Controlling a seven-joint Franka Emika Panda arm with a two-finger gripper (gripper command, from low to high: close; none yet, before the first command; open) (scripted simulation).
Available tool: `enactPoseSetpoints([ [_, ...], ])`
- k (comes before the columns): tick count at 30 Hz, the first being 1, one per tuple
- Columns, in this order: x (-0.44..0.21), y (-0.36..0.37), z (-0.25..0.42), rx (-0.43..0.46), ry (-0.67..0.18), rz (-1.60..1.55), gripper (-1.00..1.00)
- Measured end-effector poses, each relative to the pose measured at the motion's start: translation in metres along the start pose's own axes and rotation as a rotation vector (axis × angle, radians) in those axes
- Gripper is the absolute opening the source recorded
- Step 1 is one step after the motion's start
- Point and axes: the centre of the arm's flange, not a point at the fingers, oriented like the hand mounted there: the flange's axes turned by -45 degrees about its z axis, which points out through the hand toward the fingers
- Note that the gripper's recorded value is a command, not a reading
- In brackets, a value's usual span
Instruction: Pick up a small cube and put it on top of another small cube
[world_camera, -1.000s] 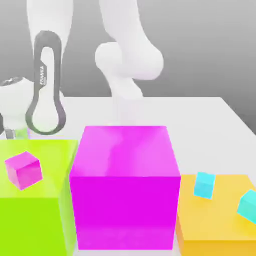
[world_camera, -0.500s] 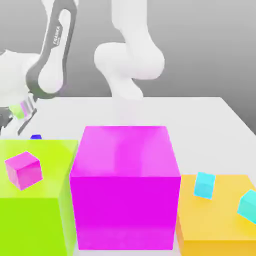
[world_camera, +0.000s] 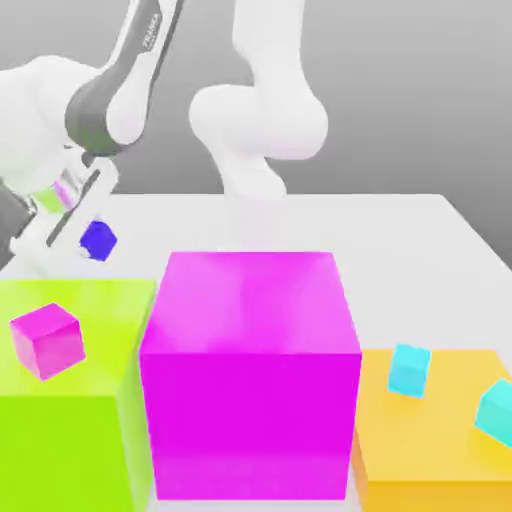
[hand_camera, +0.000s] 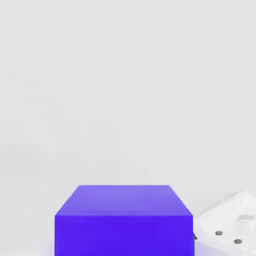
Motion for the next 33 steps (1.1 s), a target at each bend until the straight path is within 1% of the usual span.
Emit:
enactPoseSetpoints([
  [4, -0.061, -0.039, -0.088, 0.111, 0.259, -0.251, -1.00],
  [7, -0.139, -0.058, -0.155, 0.214, 0.462, -0.476, -1.00],
  [9, -0.194, -0.059, -0.190, 0.274, 0.578, -0.611, -1.00],
  [13, -0.297, -0.043, -0.235, 0.376, 0.769, -0.840, -1.00],
  [16, -0.370, -0.021, -0.253, 0.449, 0.873, -1.030, -1.00],
  [18, -0.417, -0.005, -0.258, 0.498, 0.908, -1.194, -1.00],
  [19, -0.433, 0.001, -0.257, 0.516, 0.911, -1.262, -1.00],
  [25, -0.495, 0.023, -0.239, 0.572, 0.879, -1.574, -1.00],
  [28, -0.520, 0.031, -0.224, 0.580, 0.852, -1.718, -1.00],
  [33, -0.557, 0.038, -0.188, 0.559, 0.798, -1.953, -1.00],
])
